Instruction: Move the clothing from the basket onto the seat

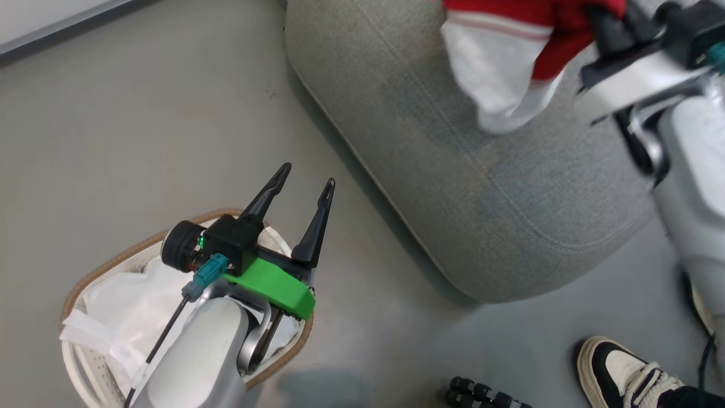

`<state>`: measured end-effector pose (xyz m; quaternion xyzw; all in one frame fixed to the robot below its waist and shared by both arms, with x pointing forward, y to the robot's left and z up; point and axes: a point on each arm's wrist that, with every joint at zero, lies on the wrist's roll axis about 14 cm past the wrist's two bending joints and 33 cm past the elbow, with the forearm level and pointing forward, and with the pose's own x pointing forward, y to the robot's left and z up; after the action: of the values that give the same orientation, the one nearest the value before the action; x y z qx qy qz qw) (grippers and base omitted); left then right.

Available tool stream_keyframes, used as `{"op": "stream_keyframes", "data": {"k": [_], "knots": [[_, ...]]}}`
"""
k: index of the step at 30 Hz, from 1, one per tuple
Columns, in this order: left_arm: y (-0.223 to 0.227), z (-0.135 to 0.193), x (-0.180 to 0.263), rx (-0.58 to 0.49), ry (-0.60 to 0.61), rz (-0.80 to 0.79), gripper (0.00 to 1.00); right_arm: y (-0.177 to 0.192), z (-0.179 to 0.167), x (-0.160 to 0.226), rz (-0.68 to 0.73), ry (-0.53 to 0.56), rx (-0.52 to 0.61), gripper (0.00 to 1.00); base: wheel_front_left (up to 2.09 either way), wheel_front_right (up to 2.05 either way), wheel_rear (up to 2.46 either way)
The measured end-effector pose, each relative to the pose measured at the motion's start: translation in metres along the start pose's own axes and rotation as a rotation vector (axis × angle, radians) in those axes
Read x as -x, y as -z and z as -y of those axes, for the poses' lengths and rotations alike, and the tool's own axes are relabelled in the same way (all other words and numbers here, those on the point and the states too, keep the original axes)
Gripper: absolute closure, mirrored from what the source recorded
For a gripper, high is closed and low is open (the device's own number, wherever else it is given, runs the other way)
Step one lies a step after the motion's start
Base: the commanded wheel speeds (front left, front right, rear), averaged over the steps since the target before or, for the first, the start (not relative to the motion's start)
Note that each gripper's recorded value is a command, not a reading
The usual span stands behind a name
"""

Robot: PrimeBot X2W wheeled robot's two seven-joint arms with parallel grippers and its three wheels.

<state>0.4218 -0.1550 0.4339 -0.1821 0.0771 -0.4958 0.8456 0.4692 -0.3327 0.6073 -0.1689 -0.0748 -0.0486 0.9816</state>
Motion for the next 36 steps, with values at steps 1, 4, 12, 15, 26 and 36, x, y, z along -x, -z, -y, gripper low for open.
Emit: {"op": "stream_keyframes", "data": {"k": [1,4,12,15,26,36], "knots": [[0.002,-0.005,0.001,0.004,-0.010,-0.003,0.00,-0.011,0.013,-0.011,0.028,0.017,0.030,1.00,0.00,0.00,0.00],[0.009,-0.019,0.007,0.002,-0.037,-0.015,0.00,-0.040,0.037,-0.041,0.093,0.046,0.107,1.00,0.00,0.00,0.00],[0.017,-0.050,0.016,0.016,-0.097,-0.013,0.00,-0.041,0.089,-0.091,0.061,0.162,0.213,1.00,0.00,0.00,0.00],[0.020,-0.062,0.017,0.021,-0.112,-0.010,0.00,-0.008,0.102,-0.098,-0.024,0.214,0.204,1.00,0.00,0.00,0.00],[0.039,-0.122,0.041,0.028,-0.251,-0.027,0.00,0.161,0.073,-0.068,-0.365,0.287,0.045,0.00,0.00,0.00,0.00],[0.036,-0.147,0.065,-0.001,-0.345,-0.032,0.00,0.207,0.043,-0.015,-0.434,0.332,-0.059,0.00,0.00,0.00,0.00]]}}
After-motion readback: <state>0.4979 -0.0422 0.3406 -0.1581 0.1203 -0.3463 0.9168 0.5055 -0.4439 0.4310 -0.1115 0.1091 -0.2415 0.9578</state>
